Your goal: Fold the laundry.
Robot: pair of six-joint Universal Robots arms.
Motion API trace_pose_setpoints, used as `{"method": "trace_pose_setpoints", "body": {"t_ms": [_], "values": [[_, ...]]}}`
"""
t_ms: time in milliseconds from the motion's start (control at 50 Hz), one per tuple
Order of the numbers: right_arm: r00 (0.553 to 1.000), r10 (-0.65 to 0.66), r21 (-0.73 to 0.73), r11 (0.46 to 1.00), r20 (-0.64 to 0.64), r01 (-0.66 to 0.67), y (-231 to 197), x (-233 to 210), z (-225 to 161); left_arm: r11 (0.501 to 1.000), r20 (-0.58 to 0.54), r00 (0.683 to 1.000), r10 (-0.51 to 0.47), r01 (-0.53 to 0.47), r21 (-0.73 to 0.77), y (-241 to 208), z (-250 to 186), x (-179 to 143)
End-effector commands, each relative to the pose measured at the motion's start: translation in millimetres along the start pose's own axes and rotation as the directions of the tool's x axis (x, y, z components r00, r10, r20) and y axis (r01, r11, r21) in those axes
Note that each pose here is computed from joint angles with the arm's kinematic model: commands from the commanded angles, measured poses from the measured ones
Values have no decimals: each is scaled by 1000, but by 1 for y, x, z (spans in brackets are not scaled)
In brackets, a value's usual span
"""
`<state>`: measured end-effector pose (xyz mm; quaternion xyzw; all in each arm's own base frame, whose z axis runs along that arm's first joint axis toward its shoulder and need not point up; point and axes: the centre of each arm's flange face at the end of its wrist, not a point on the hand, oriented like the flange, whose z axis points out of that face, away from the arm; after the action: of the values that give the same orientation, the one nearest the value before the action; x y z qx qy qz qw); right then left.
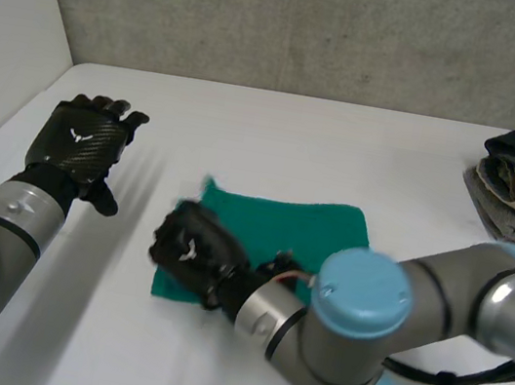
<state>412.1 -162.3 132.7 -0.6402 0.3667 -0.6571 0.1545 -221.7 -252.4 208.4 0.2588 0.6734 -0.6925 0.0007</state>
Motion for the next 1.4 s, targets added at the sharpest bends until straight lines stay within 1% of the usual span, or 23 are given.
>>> {"method": "trace_pose_setpoints", "body": {"t_ms": [20,60,140,220,240,320,400,500,560,700,760,840,860,940,1020,1080,1140,1220,1240,1300,1320,1380,1400], "values": [[999,37,-73,997,-38,-39,3,-1,-5,1000,-6,1000,2,-2,25,-5,6,2],[996,58,-85,994,-75,-64,-1,8,-9,999,-18,1000,3,-2,44,-10,9,6],[962,185,-108,972,-200,-209,-3,48,-28,995,-84,996,7,2,102,-28,9,29],[879,356,-114,906,-315,-408,9,82,-52,989,-147,989,14,8,145,-40,9,52],[846,420,-134,866,-327,-482,14,83,-60,989,-159,987,15,9,147,-40,9,56],[795,494,-250,769,-351,-588,33,75,-78,990,-215,976,23,8,144,-37,12,80],[784,460,-383,693,-417,-611,65,72,-97,992,-273,961,32,2,124,-28,11,104],[823,319,-537,637,-470,-553,99,72,-118,995,-267,963,29,-4,96,-22,9,108],[845,238,-586,631,-478,-509,107,80,-125,996,-256,966,27,-4,90,-21,7,106],[876,130,-613,666,-465,-425,106,95,-122,995,-221,975,22,-1,98,-27,5,91],[875,90,-572,724,-476,-386,98,108,-110,996,-191,981,17,1,94,-28,5,79],[889,54,-431,860,-456,-273,52,109,-77,995,-164,986,13,3,97,-30,3,68],[899,54,-350,910,-434,-223,31,100,-61,995,-160,987,13,3,99,-31,2,67],[933,66,-161,978,-354,-130,-9,71,-36,996,-131,991,11,1,95,-31,1,56],[978,96,-78,991,-185,-111,-16,25,-23,997,-98,995,-2,10,79,-27,1,46],[986,132,-68,988,-98,-139,-14,7,-22,998,-64,998,-23,28,65,-25,3,40],[983,156,-76,984,-94,-164,-16,9,-23,997,-36,998,-57,59,55,-25,4,37],[946,272,-107,950,-174,-293,-13,27,-26,994,-39,995,-88,91,62,-27,5,39],[905,357,-101,916,-231,-388,-6,44,-31,993,-39,995,-93,96,66,-29,6,39],[801,499,-45,839,-330,-542,2,78,-41,990,-52,993,-110,115,87,-35,8,42],[721,581,4,780,-377,-626,7,98,-48,988,-60,991,-118,123,92,-37,9,44],[612,678,52,686,-407,-726,12,115,-57,982,-109,983,-149,160,101,-41,11,60],[564,716,53,637,-412,-769,17,121,-59,980,-125,979,-160,173,101,-42,12,66]]}}
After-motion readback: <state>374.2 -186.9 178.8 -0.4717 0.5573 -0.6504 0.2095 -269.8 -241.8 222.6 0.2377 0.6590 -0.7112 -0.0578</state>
